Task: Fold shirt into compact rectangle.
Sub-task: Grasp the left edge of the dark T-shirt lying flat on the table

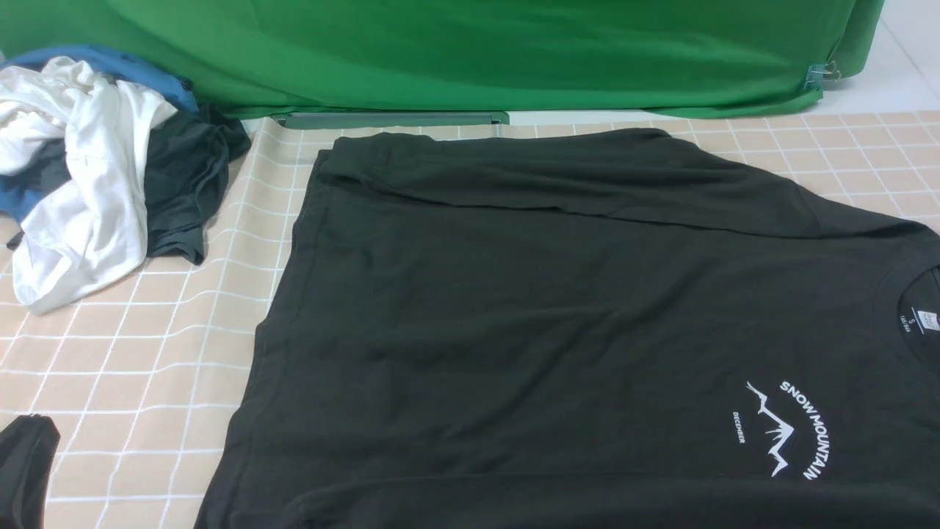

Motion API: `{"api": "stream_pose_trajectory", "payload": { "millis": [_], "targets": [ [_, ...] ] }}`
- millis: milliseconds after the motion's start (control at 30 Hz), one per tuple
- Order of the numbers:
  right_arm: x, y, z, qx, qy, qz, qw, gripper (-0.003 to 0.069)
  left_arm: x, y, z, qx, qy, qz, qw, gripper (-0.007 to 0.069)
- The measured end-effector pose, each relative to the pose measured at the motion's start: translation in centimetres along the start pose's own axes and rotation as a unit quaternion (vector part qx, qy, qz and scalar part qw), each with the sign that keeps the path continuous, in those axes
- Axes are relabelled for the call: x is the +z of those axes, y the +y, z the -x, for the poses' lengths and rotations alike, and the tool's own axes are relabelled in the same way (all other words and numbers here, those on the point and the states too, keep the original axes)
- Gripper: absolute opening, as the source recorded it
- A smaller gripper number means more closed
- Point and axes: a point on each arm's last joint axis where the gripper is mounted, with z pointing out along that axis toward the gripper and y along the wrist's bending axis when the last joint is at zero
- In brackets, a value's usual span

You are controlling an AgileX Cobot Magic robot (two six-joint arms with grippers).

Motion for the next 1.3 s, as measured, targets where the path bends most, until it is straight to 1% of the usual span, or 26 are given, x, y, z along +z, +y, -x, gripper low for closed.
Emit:
{"api": "stream_pose_trajectory", "payload": {
  "millis": [633, 700, 767, 800, 833, 900, 967, 1033, 1067, 1100, 1133, 1167, 1200, 1233, 1267, 1300],
  "targets": [
    [0.0, 0.0, 0.0, 0.0, 0.0, 0.0, 1.0, 0.0246, 0.0, 0.0, 0.0, -0.002, -0.001, 0.0, 1.0, 0.002],
    [0.0, 0.0, 0.0, 0.0, 0.0, 0.0, 1.0, 0.0246, 0.0, 0.0, 0.3, -0.02, -0.015, -0.001, 1.0, 0.002],
    [0.0, 0.0, 0.0, 0.0, 0.0, 0.0, 1.0, 0.0246, 0.0, 0.0, 0.6, -0.062, -0.034, -0.004, 0.998, 0.002],
    [0.0, 0.0, 0.0, 0.0, 0.0, 0.0, 1.0, 0.0246, 0.0, 0.0, 0.9, -0.097, -0.05, -0.005, 0.994, 0.002],
    [0.0, 0.0, 0.0, 0.0, 0.0, 0.0, 1.0, 0.0246, -0.1, 0.1, 1.4, -0.147, -0.075, -0.005, 0.986, 0.002],
    [0.0, 0.0, 0.0, 0.0, 0.0, 0.0, 1.0, 0.0246, -0.2, 0.3, 1.8, -0.208, -0.099, -0.004, 0.973, 0.002],
    [0.0, 0.0, 0.1, 0.0, -0.003, -0.001, 1.0, 0.0246, -0.3, 0.7, 2.3, -0.277, -0.136, 0.001, 0.951, 0.002],
    [0.0, 0.0, 0.2, 0.002, -0.008, -0.002, 1.0, 0.0246, -0.4, 0.9, 2.6, -0.298, -0.155, 0.005, 0.942, 0.002],
    [0.0, 0.0, 0.5, 0.044, -0.028, -0.001, 0.999, 0.0246, -0.6, 1.3, 3.1, -0.326, -0.186, 0.011, 0.927, 0.002],
    [0.0, -0.1, 0.8, 0.079, -0.043, 0.0, 0.996, 0.0246, -0.8, 1.5, 3.4, -0.341, -0.206, 0.013, 0.917, 0.002],
    [-0.1, -0.2, 1.3, 0.119, -0.07, -0.001, 0.99, 0.0246, -1.0, 1.8, 3.8, -0.37, -0.238, 0.014, 0.898, 0.002],
    [-0.1, -0.3, 1.5, 0.135, -0.084, -0.003, 0.987, 0.0246, -1.3, 2.1, 4.2, -0.385, -0.267, 0.015, 0.883, 0.002],
    [-0.2, -0.4, 1.9, 0.155, -0.107, -0.006, 0.982, 0.0246, -1.6, 2.4, 4.6, -0.405, -0.296, 0.012, 0.865, 0.002],
    [-0.3, -0.6, 2.3, 0.177, -0.132, -0.01, 0.975, 0.0246, -2.1, 2.7, 5.1, -0.435, -0.34, 0.002, 0.834, 0.002],
    [-0.4, -0.8, 2.7, 0.192, -0.153, -0.013, 0.969, 0.0246, -2.4, 2.8, 5.6, -0.447, -0.358, -0.009, 0.82, 0.002],
    [-0.5, -0.9, 2.9, 0.211, -0.168, -0.014, 0.963, 0.0246, -2.6, 2.7, 6.3, -0.45, -0.365, -0.023, 0.815, 0.002]
  ]
}}
